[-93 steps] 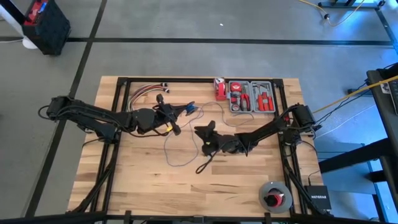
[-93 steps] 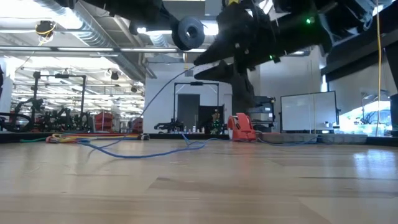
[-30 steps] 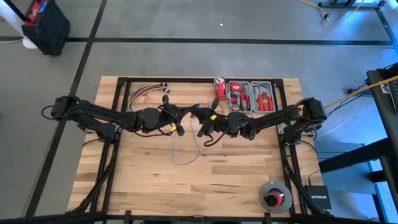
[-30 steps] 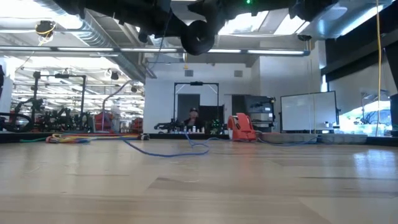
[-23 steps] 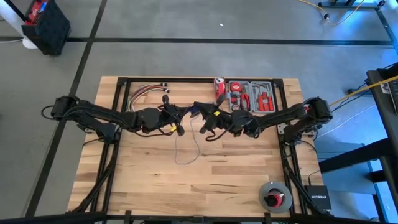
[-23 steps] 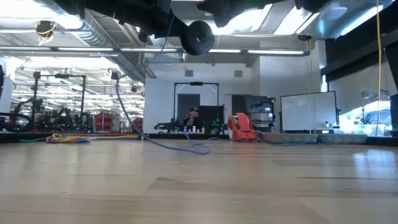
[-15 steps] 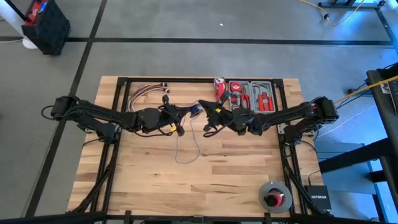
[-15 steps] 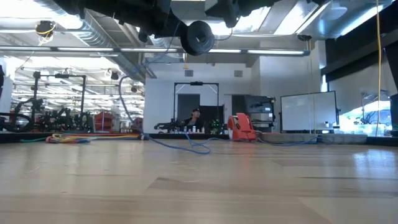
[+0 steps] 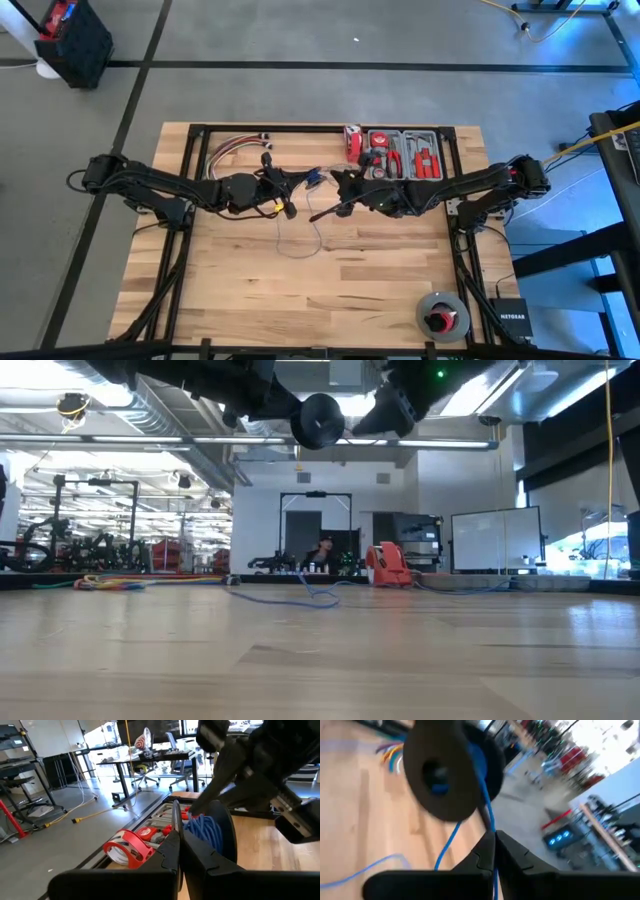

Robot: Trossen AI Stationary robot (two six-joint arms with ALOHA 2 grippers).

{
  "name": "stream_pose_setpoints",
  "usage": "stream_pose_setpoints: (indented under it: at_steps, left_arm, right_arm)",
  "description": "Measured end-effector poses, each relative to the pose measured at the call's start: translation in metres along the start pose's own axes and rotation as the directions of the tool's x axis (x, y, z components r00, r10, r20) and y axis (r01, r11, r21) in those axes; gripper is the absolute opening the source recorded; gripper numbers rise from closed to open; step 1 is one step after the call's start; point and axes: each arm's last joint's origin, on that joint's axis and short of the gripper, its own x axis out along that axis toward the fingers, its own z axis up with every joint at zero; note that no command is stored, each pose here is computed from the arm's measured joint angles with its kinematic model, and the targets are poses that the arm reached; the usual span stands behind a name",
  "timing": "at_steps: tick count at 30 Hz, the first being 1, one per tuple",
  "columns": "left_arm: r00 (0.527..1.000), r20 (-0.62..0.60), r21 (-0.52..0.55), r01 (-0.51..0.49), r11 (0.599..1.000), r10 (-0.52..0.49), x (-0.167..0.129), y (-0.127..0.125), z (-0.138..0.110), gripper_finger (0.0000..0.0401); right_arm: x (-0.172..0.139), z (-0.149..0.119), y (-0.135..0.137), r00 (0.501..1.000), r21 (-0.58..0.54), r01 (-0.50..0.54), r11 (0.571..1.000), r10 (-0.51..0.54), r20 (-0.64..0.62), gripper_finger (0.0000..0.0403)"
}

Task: Coil cords
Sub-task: Coil the blue wire on the black spool

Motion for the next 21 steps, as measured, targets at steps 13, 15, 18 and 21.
stream_pose_setpoints:
  at_steps: [13,15,18,21]
  left_arm:
    - [1.0,0.006,0.006,-0.001,1.0,0.001,0.0,0.0,0.001,0.0003]
    - [1.0,0.006,0.006,0.002,1.0,-0.002,0.0,-0.001,0.001,0.0003]
    - [1.0,0.006,0.006,0.005,1.0,-0.005,-0.001,-0.001,0.001,0.0003]
    - [1.0,0.007,0.005,0.005,1.0,-0.005,-0.001,-0.001,0.001,0.0003]
  right_arm:
    - [-0.013,0.017,0.007,0.993,0.066,-0.011,0.998,0.003,0.116,0.0099]
    - [-0.018,0.023,0.007,0.993,0.043,0.01,0.999,-0.015,0.115,0.0123]
    - [-0.024,0.03,0.007,0.994,-0.01,0.053,0.999,-0.052,0.093,0.015]
    - [-0.028,0.032,0.008,0.996,-0.071,0.062,0.996,-0.058,0.065,0.0163]
